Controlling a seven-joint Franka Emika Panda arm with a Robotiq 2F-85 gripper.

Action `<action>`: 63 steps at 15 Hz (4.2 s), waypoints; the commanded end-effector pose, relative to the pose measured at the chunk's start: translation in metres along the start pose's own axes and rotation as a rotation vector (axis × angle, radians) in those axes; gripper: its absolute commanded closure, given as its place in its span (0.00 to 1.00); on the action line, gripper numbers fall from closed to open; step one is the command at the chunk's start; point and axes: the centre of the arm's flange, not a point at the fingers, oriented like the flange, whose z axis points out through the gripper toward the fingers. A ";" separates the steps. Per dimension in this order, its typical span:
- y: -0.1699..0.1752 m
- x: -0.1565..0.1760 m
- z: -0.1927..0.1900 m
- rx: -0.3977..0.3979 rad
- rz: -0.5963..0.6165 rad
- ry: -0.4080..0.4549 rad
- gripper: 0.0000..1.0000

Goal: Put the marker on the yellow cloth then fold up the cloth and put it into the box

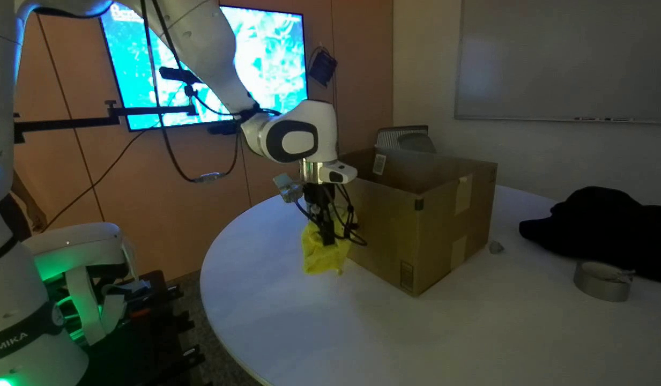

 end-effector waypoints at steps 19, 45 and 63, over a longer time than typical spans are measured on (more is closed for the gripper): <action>-0.119 0.131 -0.180 0.126 0.246 0.445 0.98; -0.074 0.057 -0.236 0.007 0.014 0.193 0.00; 0.037 -0.169 -0.207 -0.028 0.036 0.021 0.00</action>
